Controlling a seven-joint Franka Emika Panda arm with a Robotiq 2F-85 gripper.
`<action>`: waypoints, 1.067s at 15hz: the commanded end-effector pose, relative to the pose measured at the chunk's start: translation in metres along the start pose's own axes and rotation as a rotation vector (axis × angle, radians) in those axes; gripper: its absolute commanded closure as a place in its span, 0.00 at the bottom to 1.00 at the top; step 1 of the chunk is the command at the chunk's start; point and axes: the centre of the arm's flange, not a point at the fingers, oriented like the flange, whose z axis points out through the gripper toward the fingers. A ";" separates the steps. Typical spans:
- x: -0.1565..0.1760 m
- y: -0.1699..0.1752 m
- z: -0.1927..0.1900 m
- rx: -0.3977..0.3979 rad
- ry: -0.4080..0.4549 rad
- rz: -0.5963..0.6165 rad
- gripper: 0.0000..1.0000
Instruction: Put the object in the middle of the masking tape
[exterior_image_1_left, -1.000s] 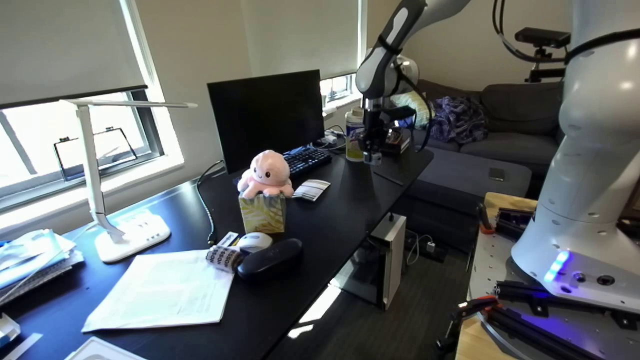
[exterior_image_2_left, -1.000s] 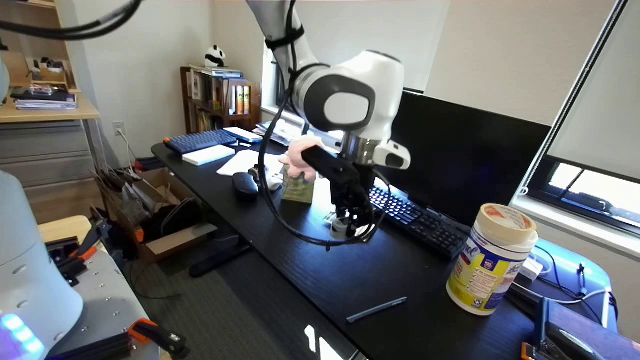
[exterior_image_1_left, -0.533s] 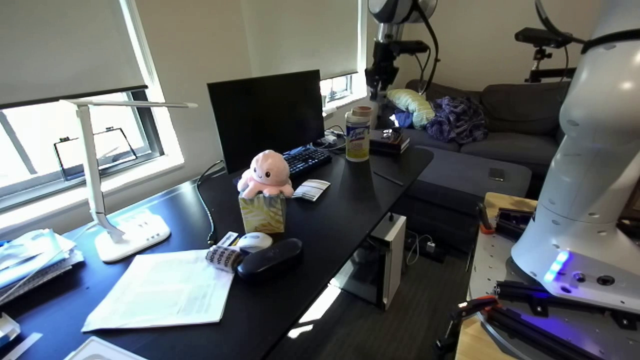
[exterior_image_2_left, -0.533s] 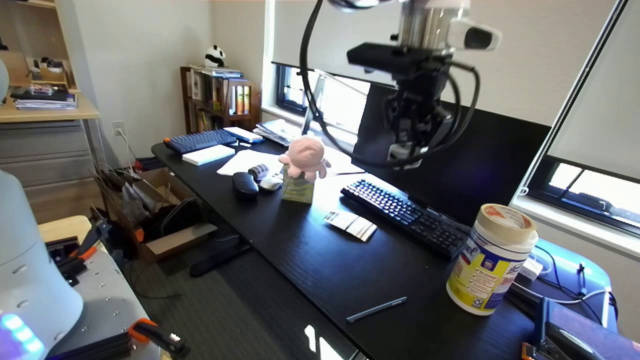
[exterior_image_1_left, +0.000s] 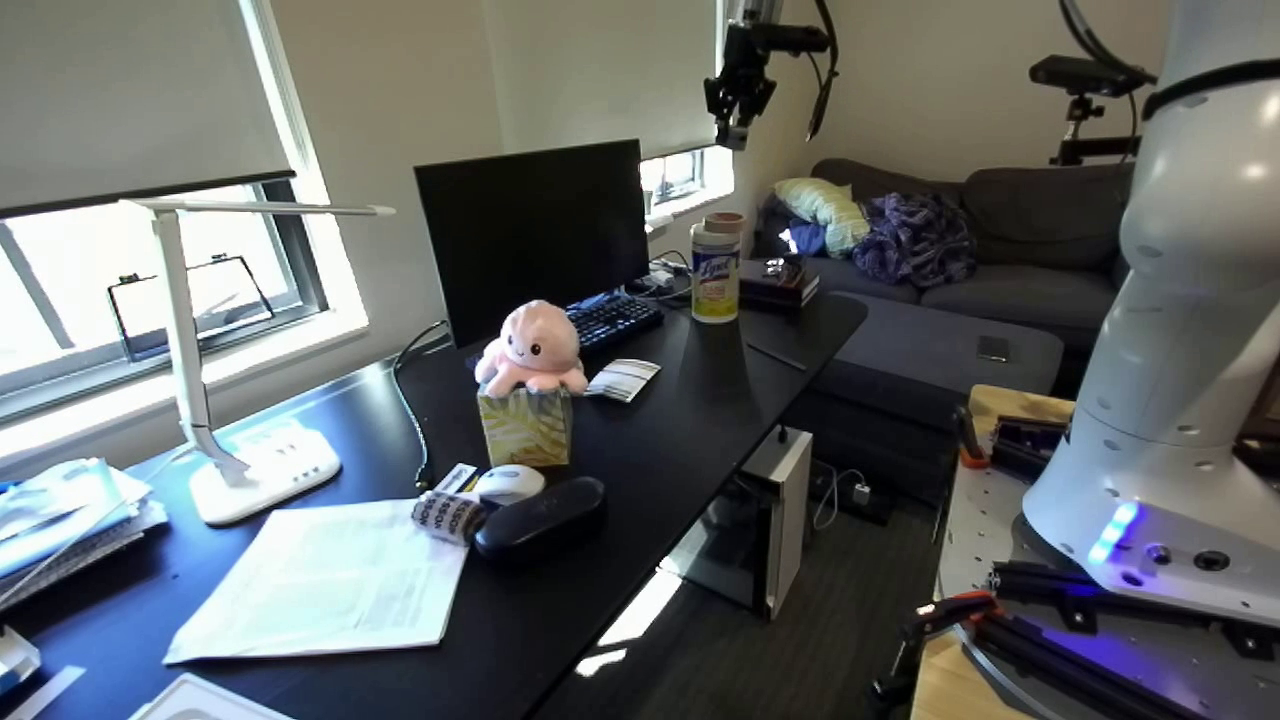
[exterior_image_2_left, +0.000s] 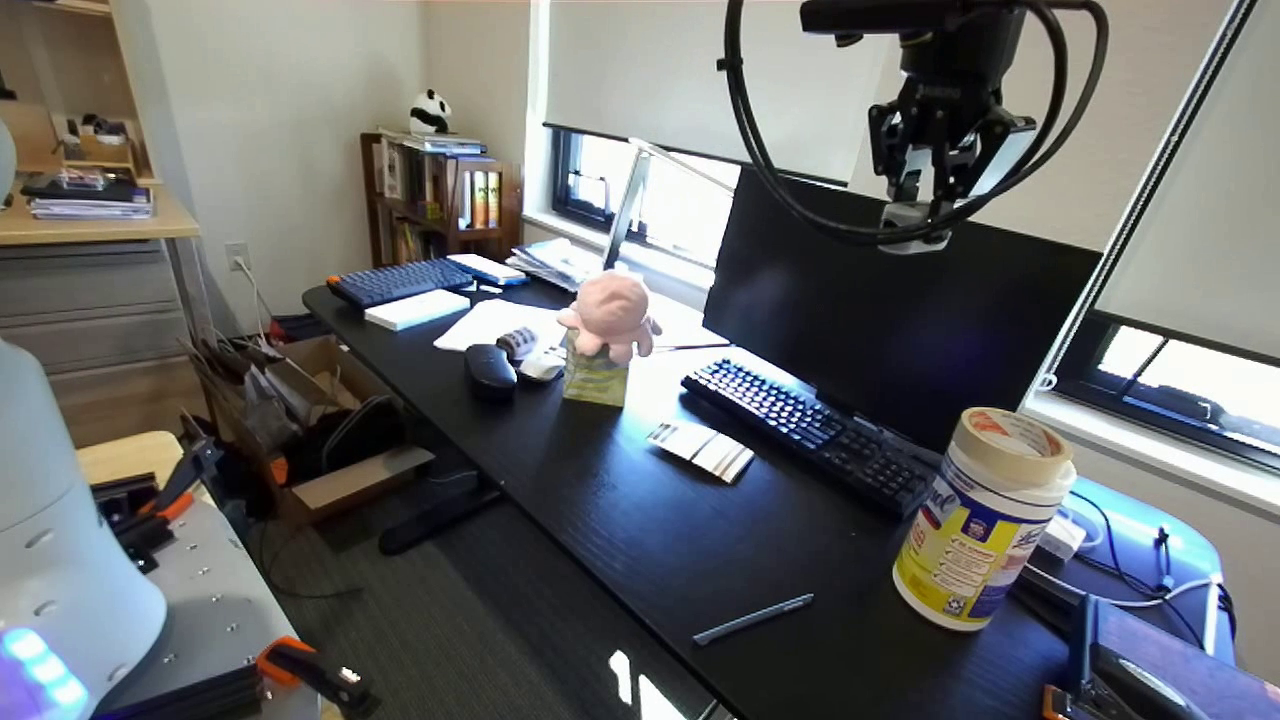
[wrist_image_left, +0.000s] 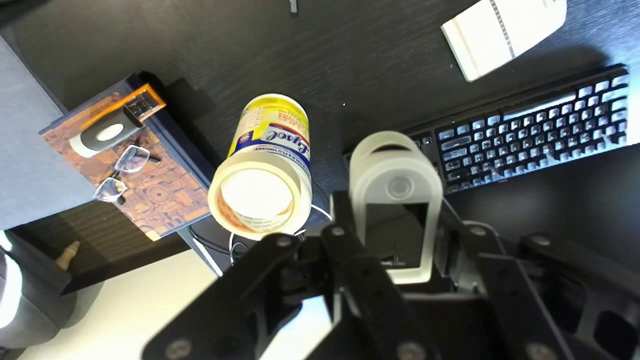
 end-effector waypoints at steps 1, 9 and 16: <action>0.001 0.000 0.003 -0.001 -0.004 0.001 0.87; 0.051 0.062 0.078 -0.063 -0.097 0.325 0.87; 0.077 0.082 0.119 -0.039 -0.074 0.448 0.87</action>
